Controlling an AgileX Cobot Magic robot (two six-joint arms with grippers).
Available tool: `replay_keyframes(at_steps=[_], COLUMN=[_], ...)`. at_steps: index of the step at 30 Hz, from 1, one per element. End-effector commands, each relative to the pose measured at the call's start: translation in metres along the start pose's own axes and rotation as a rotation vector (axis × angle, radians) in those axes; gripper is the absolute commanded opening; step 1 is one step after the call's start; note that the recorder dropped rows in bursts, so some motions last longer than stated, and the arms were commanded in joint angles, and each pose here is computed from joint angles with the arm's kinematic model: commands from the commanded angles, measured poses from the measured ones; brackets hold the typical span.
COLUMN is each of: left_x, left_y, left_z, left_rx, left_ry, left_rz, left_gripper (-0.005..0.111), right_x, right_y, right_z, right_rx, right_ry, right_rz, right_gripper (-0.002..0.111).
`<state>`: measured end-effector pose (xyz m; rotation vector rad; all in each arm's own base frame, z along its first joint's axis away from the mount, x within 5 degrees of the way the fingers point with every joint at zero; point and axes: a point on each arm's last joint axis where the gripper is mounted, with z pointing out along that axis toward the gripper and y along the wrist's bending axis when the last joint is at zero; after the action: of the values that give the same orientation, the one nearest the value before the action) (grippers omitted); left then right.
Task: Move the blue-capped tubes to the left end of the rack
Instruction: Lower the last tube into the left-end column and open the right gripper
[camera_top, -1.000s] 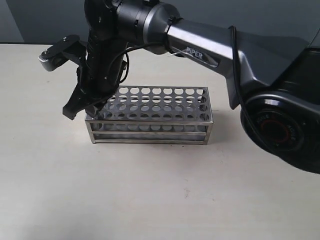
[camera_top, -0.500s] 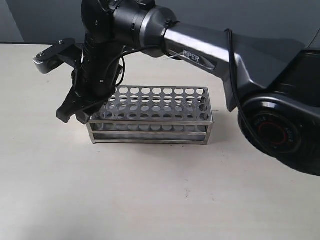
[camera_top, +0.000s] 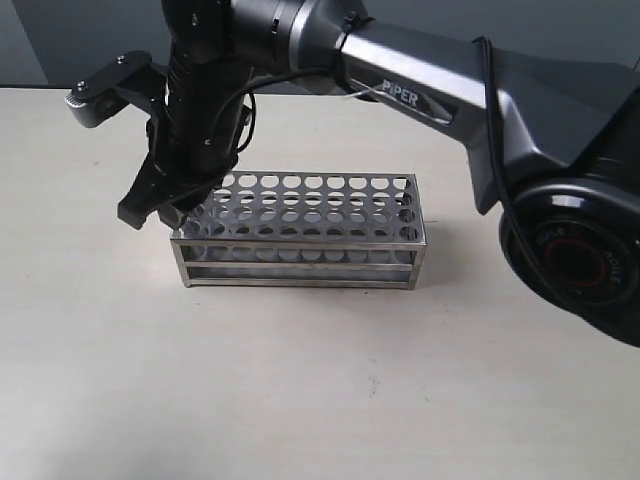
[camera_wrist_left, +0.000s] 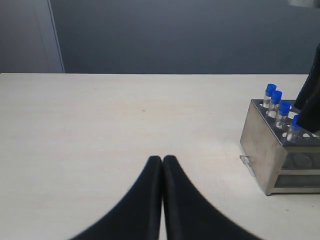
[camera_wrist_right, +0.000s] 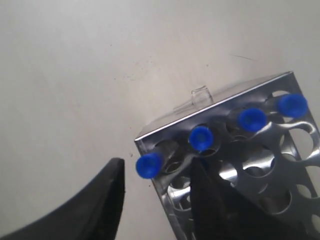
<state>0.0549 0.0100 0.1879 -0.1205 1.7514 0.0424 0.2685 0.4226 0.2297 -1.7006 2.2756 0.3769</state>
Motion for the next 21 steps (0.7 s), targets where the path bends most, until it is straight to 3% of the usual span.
replay_keyframes(at_steps=[1, 5, 11, 21], left_x=[-0.002, -0.002, -0.002, -0.002], left_y=[-0.001, -0.001, -0.001, -0.001], left_z=[-0.001, -0.001, -0.001, -0.001], left_rx=[0.01, 0.01, 0.01, 0.01], left_ry=[-0.012, -0.012, -0.012, -0.012], left_rz=[0.0, 0.0, 0.0, 0.0], left_gripper=[0.001, 0.001, 0.001, 0.001], right_x=[0.002, 0.005, 0.008, 0.007], right_y=[-0.003, -0.009, -0.011, -0.013], right_z=[-0.005, -0.005, -0.006, -0.017], right_rx=[0.042, 0.105, 0.128, 0.169], right_ry=[0.022, 0.053, 0.086, 0.074], right_rz=[-0.006, 0.011, 0.015, 0.028], right_gripper=[0.042, 0.036, 0.001, -0.001])
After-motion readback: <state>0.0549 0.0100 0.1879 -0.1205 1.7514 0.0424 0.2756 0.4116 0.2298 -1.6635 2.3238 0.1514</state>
